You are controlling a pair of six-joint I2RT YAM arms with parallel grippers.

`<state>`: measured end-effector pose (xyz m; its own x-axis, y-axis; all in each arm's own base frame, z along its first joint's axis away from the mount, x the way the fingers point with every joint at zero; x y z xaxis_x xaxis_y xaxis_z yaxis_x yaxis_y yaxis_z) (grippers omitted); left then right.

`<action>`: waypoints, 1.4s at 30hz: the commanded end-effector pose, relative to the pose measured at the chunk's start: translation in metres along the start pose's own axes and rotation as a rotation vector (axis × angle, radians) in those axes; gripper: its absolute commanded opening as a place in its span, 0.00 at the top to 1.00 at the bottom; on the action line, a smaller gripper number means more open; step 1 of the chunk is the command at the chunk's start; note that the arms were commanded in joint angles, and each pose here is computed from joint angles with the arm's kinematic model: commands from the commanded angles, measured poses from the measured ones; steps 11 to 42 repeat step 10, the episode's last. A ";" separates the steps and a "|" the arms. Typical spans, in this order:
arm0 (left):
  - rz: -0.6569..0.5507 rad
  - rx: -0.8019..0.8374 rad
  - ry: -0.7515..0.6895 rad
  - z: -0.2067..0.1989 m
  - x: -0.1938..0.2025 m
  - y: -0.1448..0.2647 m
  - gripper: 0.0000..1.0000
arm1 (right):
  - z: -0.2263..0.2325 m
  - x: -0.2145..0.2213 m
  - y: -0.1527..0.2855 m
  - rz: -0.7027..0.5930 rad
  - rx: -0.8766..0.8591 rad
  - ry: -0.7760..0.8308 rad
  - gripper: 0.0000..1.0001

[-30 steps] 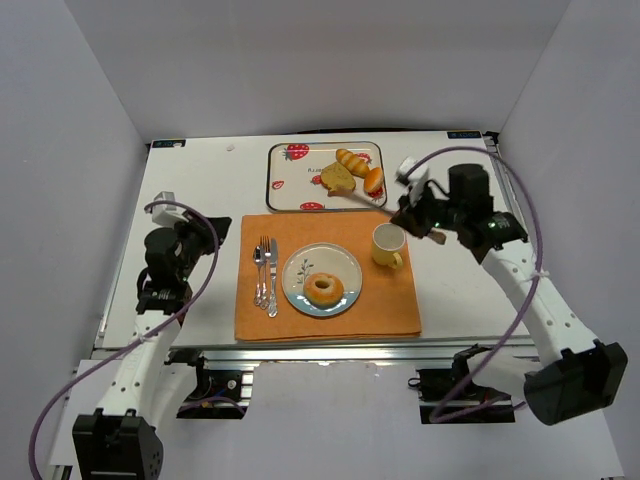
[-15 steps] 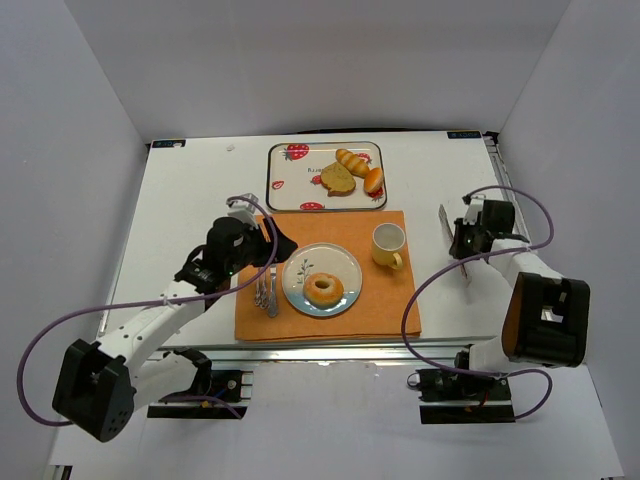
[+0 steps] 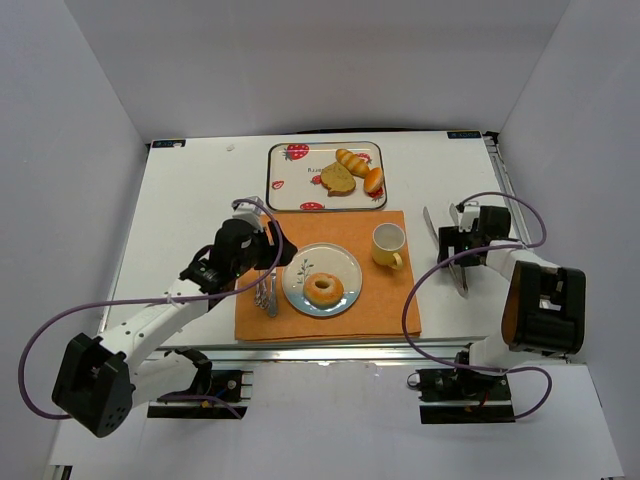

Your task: Place the bread

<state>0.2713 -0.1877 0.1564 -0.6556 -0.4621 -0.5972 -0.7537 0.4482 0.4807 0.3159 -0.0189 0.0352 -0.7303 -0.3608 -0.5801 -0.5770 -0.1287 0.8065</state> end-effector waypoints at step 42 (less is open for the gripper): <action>0.014 0.003 -0.046 -0.011 -0.003 0.002 0.20 | -0.035 -0.120 0.089 -0.304 0.112 0.071 0.11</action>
Point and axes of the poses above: each gripper's point midway between its finger pads, its own y axis back along the fingers, its own z axis along the line the jaws close on, x = y × z, the point moved 2 cm from there along y, back along the fingers, and after that the axes turned 15 degrees about y, right-handed, at the moved point
